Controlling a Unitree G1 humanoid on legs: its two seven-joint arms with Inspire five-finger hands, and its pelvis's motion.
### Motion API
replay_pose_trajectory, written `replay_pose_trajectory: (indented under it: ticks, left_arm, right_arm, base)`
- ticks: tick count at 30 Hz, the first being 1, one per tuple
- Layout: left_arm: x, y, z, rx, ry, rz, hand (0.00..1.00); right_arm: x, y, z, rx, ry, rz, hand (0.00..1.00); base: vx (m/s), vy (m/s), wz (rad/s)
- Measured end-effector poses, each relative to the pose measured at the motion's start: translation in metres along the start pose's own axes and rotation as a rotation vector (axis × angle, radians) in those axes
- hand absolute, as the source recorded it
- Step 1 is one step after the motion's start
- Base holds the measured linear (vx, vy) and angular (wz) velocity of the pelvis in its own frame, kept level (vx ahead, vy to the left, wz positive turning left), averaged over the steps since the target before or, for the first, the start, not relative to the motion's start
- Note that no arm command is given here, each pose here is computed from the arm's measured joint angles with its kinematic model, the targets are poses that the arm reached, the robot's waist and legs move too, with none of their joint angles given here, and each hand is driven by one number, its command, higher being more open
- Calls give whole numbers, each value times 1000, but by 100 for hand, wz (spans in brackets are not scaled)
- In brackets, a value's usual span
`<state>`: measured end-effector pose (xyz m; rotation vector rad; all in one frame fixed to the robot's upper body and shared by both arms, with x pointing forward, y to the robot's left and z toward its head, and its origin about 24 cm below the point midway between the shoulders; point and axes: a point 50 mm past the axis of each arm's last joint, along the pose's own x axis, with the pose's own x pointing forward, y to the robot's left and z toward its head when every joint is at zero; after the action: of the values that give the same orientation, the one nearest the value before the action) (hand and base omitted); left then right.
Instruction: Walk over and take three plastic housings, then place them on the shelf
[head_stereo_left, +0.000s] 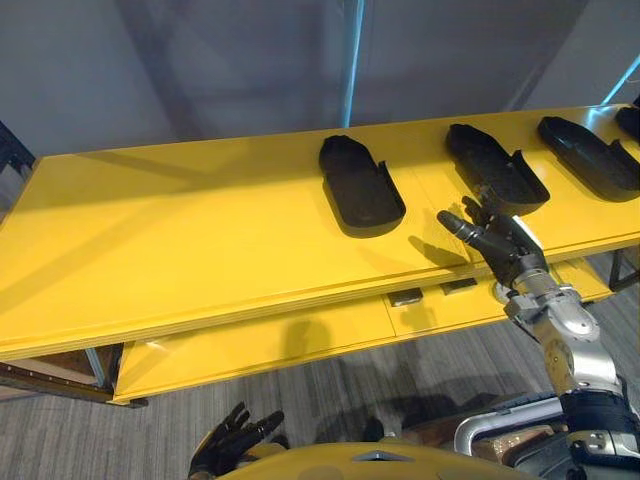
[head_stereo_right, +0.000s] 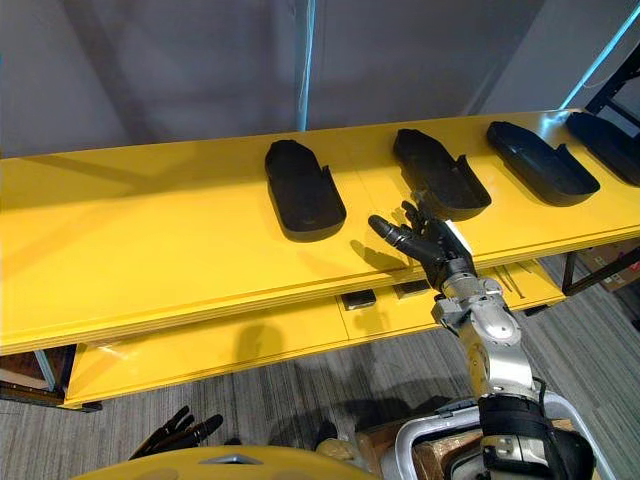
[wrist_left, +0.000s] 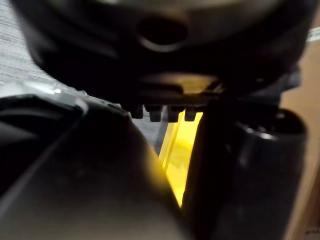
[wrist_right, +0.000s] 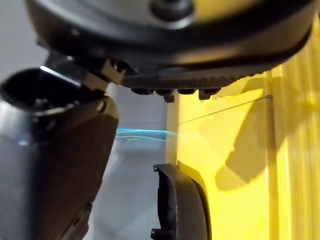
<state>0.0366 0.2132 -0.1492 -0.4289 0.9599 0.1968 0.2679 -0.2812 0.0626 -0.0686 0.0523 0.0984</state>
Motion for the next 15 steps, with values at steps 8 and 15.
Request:
replay_pose_trajectory:
  ticks: [8,15]
  left_arm:
    - [0,-1,-1,-3,3,-2,100]
    - [-1,-1,-2,-6,5,-3,100]
  right_arm:
    - [13,2,-5,19,40,33,100]
    - [20,2,-7,33,58,41,100]
  base:
    - [-24,-1,10]
    - [-37,12,9]
